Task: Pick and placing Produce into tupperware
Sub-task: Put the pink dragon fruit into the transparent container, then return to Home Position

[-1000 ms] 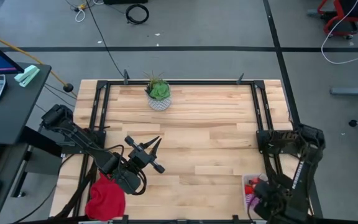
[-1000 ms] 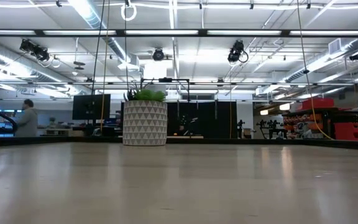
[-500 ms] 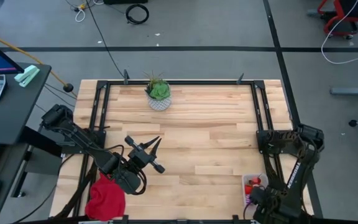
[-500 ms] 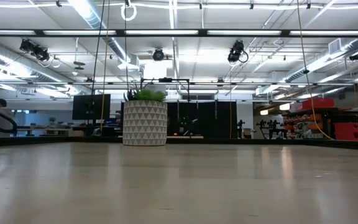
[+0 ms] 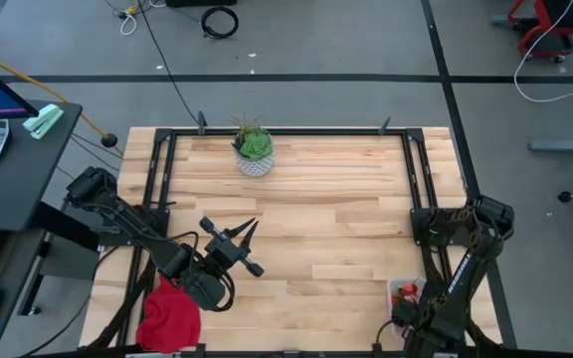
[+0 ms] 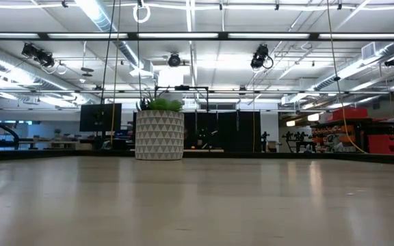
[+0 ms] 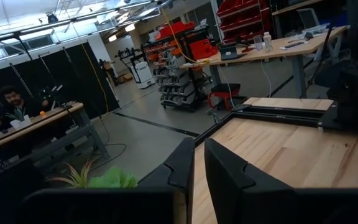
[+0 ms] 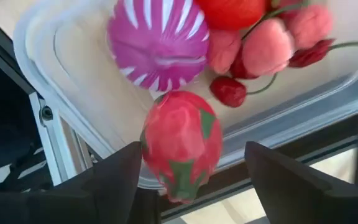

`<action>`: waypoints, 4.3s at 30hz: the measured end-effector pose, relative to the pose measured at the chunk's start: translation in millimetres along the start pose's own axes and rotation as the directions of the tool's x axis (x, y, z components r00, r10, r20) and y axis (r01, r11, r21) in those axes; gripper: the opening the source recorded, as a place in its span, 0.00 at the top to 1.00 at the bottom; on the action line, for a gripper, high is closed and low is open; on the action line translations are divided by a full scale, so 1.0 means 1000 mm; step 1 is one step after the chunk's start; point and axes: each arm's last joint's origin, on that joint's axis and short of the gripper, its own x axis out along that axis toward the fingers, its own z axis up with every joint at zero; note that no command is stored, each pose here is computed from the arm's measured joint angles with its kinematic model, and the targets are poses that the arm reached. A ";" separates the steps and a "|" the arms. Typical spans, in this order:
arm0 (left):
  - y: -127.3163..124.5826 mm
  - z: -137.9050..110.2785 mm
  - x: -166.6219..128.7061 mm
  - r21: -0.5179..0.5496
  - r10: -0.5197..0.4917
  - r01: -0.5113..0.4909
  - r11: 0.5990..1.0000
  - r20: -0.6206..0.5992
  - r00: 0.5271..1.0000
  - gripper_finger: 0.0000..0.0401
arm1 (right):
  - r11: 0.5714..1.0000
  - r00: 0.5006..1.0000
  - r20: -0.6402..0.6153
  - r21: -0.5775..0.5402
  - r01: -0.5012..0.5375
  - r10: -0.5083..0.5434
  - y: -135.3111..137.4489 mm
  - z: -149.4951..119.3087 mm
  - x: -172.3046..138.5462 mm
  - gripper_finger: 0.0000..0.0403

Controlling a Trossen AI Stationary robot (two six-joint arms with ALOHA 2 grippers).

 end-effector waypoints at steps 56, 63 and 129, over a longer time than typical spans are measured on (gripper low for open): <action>0.114 0.000 0.004 -0.461 -0.129 0.035 0.887 -0.175 0.976 0.87 | 0.546 -0.090 0.562 -0.823 -0.157 0.822 -0.233 0.114 0.003 0.26; 0.073 -0.019 0.018 -0.423 -0.069 -0.017 0.906 -0.186 0.980 0.88 | 0.555 -0.139 0.567 -0.824 -0.116 0.812 -0.246 0.114 0.000 0.26; 0.177 0.025 -0.022 -0.700 -0.388 0.174 0.692 -0.157 0.908 0.85 | 0.880 -0.042 0.908 -0.415 -0.233 0.417 -0.275 0.138 0.048 0.26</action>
